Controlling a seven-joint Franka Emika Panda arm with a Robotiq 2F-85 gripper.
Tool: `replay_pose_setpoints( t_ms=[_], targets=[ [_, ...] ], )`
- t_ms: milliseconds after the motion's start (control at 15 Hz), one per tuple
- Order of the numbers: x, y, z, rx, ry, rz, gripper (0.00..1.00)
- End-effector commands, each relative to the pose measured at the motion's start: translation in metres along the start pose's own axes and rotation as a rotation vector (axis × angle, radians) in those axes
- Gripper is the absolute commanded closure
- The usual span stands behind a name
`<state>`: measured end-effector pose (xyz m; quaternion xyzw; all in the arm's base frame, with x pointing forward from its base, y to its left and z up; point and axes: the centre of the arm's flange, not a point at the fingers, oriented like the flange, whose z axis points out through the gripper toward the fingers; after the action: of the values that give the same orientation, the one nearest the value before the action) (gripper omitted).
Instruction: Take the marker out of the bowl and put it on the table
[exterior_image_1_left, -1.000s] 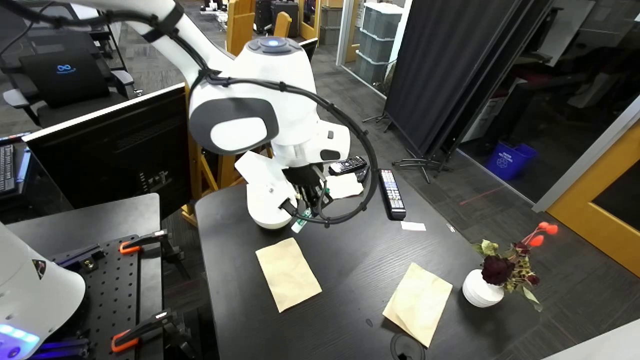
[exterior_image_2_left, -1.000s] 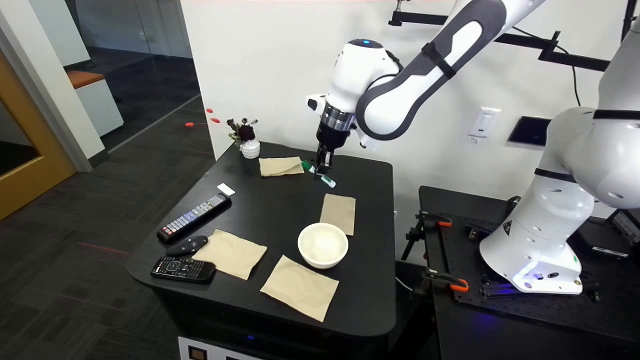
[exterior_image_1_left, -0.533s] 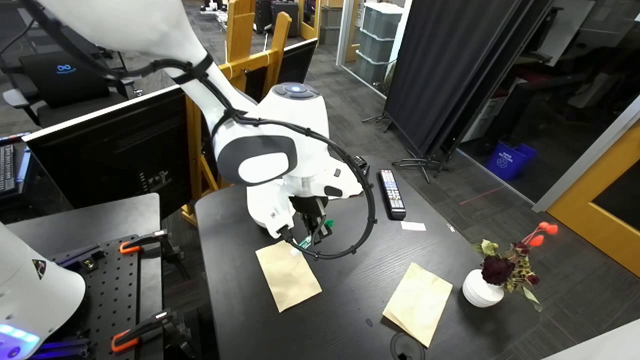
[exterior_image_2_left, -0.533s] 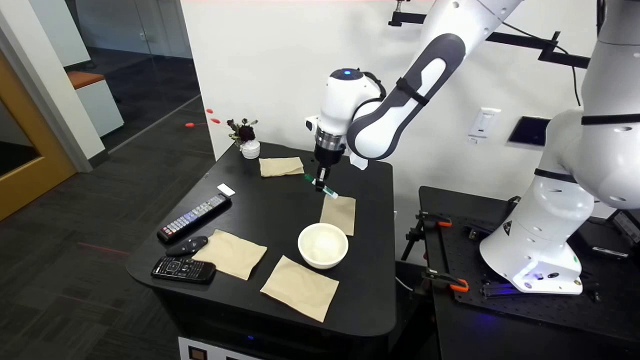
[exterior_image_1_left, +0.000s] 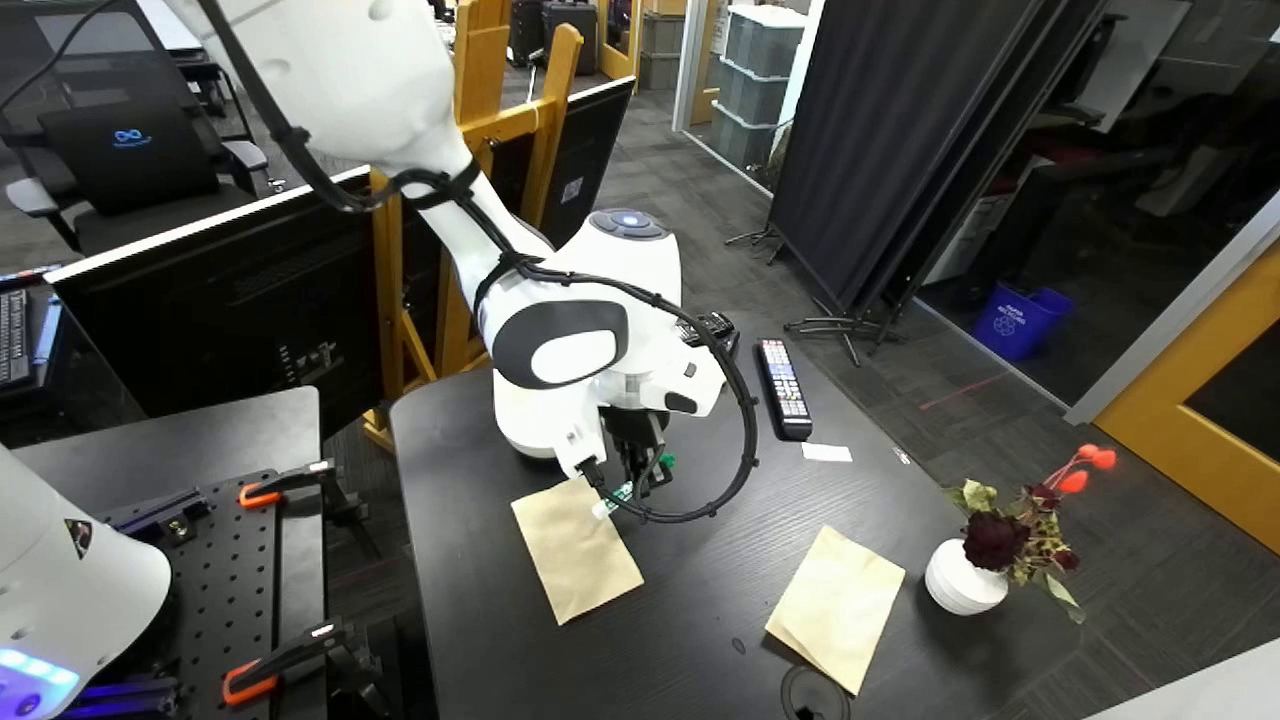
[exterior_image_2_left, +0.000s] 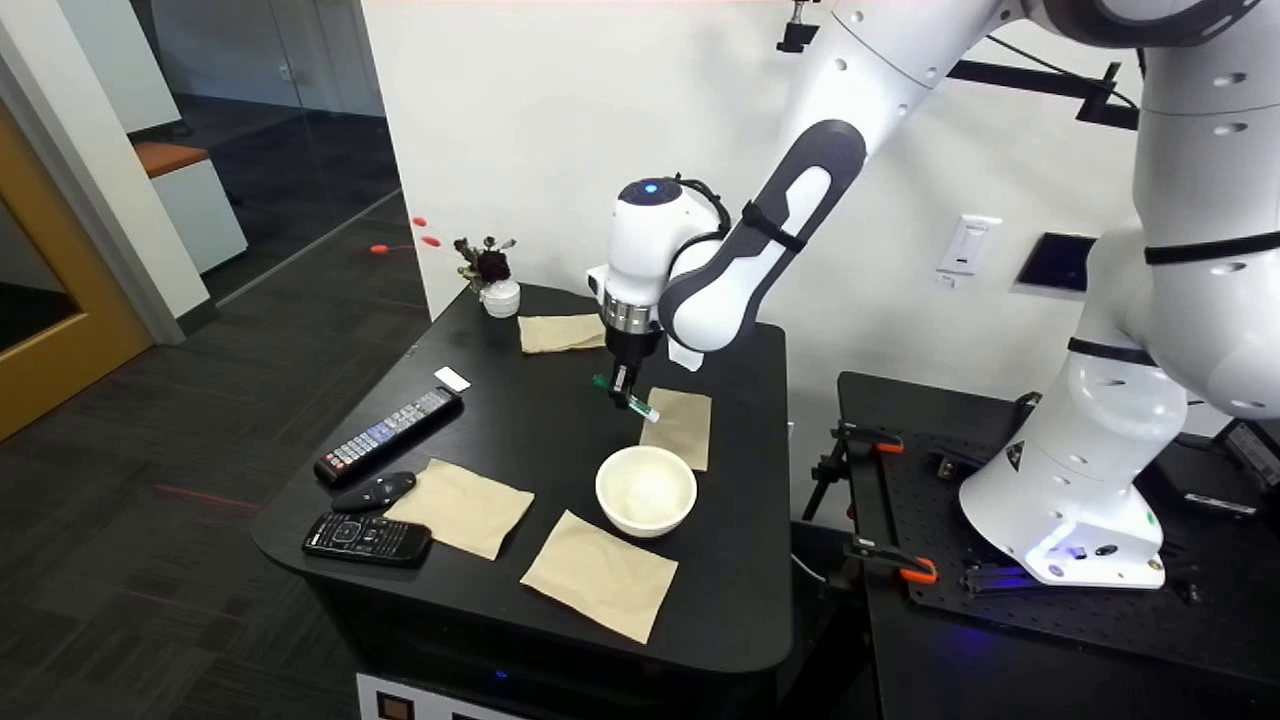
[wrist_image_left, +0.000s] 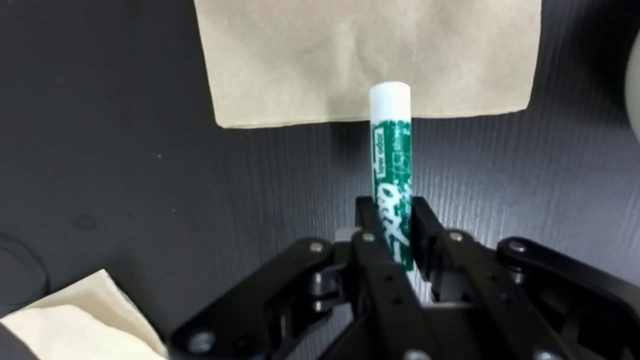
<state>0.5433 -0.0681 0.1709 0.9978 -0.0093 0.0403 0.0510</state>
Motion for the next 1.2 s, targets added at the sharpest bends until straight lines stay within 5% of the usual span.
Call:
replay_pose_setpoints(
  t_ms=[0, 67, 133, 267, 667, 1133],
  targets=[
    [0.019, 0.003, 0.003, -0.031, -0.003, 0.058, 0.9],
    [0.02, 0.005, 0.002, -0.033, 0.0, 0.069, 0.81],
    [0.022, 0.006, 0.001, -0.033, 0.006, 0.076, 0.55],
    [0.022, 0.009, -0.002, -0.032, 0.014, 0.089, 0.48],
    [0.005, 0.015, -0.02, -0.022, 0.047, 0.099, 0.02],
    [0.01, 0.016, -0.018, -0.017, 0.04, 0.078, 0.0]
  ],
)
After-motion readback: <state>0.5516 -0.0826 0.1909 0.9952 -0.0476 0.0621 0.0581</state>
